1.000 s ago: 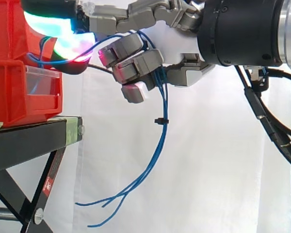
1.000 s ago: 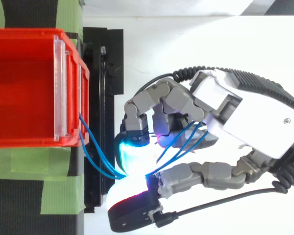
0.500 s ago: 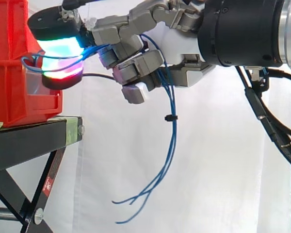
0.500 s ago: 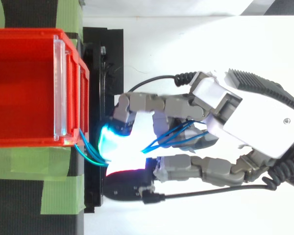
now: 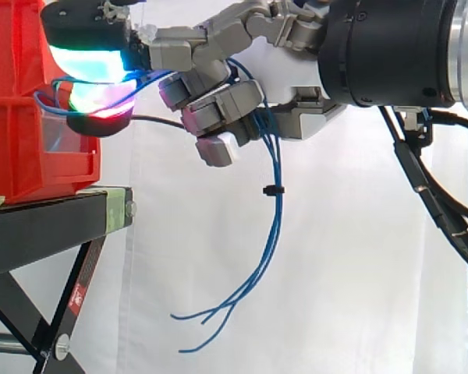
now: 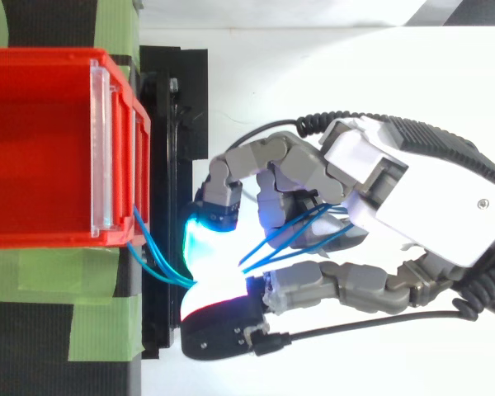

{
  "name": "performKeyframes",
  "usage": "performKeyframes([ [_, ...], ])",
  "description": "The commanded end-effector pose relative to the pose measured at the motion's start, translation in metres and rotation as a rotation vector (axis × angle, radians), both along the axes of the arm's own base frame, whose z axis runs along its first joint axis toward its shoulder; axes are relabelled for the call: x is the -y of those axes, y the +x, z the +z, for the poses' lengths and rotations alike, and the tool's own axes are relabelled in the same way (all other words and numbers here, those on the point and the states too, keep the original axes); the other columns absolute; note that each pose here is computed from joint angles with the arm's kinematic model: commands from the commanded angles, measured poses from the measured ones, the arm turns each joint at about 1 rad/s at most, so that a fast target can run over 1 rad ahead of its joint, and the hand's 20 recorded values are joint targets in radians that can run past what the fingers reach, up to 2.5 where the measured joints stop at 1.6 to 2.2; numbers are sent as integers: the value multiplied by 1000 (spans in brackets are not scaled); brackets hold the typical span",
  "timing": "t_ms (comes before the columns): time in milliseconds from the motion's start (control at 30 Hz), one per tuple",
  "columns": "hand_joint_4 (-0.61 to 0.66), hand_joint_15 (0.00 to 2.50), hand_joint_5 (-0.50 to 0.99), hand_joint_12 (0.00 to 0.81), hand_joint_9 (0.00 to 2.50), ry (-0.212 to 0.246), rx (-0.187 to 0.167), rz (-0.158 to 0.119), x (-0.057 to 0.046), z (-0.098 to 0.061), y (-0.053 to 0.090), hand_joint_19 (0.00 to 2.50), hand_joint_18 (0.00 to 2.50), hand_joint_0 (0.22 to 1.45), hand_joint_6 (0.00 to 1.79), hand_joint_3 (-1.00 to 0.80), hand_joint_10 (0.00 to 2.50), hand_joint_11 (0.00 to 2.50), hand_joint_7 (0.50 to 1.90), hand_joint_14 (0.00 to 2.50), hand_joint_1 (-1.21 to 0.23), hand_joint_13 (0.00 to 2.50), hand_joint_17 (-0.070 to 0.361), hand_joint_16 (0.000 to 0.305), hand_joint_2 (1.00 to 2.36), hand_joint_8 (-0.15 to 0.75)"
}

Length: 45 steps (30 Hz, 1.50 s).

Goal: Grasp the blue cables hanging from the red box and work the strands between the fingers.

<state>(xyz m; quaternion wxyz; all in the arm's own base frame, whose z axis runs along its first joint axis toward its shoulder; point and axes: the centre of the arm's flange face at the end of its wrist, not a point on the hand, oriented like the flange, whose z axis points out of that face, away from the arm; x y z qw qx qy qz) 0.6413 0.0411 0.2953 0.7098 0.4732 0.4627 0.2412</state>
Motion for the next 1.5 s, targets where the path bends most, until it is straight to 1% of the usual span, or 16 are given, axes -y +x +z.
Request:
performKeyframes([
  [0,200,1322,614,418,674,0,0,0,0,0,0,1281,1373,1200,4,-195,2500,2465,1562,2500,-698,998,102,45,1009,376],
  [133,225,1322,263,418,674,-1,-3,0,0,0,0,1281,1373,967,326,-131,2500,2465,1338,2500,-737,998,102,45,1001,376],
  [200,225,1322,-2,418,674,-1,-3,0,0,0,0,1281,1373,913,881,-216,2500,2465,1184,2500,-744,998,102,45,1007,376],
  [367,129,1322,-96,418,674,-1,-3,0,0,0,0,1281,1373,1233,1493,-338,2500,2465,1118,2500,-785,998,102,45,1015,376],
  [500,68,1322,132,418,674,21,10,3,1,0,0,1281,1373,1354,1419,-189,2500,2465,1168,2500,-681,998,102,45,1012,376],
  [567,74,1322,182,418,674,98,49,14,4,0,0,1281,1373,1367,1346,-161,2500,2465,1140,2500,-676,998,102,45,1012,376],
  [633,108,1322,390,418,674,170,84,29,4,0,1,1281,1373,1329,725,-133,2500,2465,1321,2500,-699,998,102,45,1008,376],
  [667,175,1322,491,418,674,200,99,37,4,0,1,1281,1373,1186,127,-75,2500,2465,1509,2500,-704,998,102,45,1002,376],
  [733,244,1322,493,418,674,242,108,46,5,-1,0,1281,1373,970,2,-152,2500,2465,1493,2500,-653,998,102,45,1217,376],
  [833,239,1322,431,418,674,246,96,47,4,-3,-2,1281,1373,916,56,-153,2500,2465,1491,2500,-688,998,102,45,1254,376],
  [867,182,1322,288,418,674,249,96,45,5,-3,-2,1281,1373,1071,348,-60,2500,2465,1398,2500,-752,998,102,45,1001,376],
  [900,124,1322,129,418,674,254,97,47,5,-3,-2,1281,1373,1150,779,-171,2500,2465,1282,2500,-775,998,102,45,1009,376],
  [1033,44,1322,-79,418,674,299,114,73,3,-4,-2,1281,1373,1277,1369,-382,2500,2465,1077,2500,-780,998,102,45,1010,376],
  [1200,107,1322,-231,418,674,312,117,88,2,-4,-2,1281,1373,1125,1380,-1000,2500,2465,1074,2500,-853,998,102,45,1000,376],
  [1367,111,1322,-220,418,674,329,120,94,2,-5,-2,1281,1373,1170,1409,-1000,2500,2465,1051,2500,-843,998,102,45,1000,376],
  [1467,58,1322,-54,418,674,335,119,99,1,-5,-2,1281,1373,1347,1351,-578,2500,2465,1054,2500,-743,998,102,45,1012,376],
])
